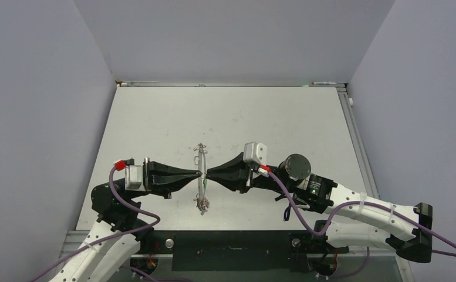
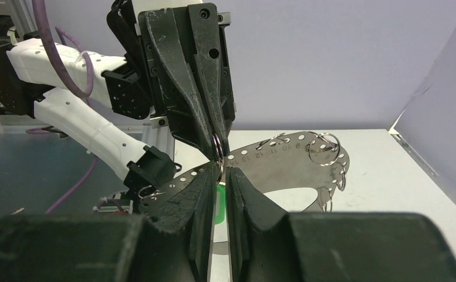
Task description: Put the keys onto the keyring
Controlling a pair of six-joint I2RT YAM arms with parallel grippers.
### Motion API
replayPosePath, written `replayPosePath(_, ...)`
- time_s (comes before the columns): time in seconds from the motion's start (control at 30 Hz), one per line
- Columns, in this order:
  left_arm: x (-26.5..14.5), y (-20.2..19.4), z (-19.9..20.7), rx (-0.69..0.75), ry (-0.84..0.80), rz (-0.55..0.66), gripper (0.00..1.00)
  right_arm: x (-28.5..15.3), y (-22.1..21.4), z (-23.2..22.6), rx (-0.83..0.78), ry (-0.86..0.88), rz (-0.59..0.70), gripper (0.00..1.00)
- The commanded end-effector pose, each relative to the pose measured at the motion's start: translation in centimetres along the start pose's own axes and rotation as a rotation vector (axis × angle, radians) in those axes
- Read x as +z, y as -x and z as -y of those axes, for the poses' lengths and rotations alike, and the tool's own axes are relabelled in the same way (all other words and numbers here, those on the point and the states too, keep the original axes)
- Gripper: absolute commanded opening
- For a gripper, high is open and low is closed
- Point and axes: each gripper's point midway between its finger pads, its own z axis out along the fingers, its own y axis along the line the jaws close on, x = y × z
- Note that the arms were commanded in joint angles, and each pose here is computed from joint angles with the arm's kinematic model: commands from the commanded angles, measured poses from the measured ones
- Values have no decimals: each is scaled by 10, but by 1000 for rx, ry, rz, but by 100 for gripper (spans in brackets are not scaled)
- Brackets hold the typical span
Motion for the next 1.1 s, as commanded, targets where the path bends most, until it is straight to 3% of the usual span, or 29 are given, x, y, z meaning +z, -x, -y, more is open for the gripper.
replayPosePath(0.0,1,20,3,57,-1,63,0,0,19,-2,-2,15,70,13)
replayPosePath(0.5,2,18,2,49,-2,57,0,5,10,-1,9,19,44,11)
replayPosePath(0.77,1,18,2,51,0,58,0,9,5,-2,14,29,24,22)
replayPosePath(0.93,1,17,1,49,1,57,0,7,7,-2,11,30,29,6)
replayPosePath(1.07,1,17,1,50,1,57,0,7,6,-2,8,29,28,5)
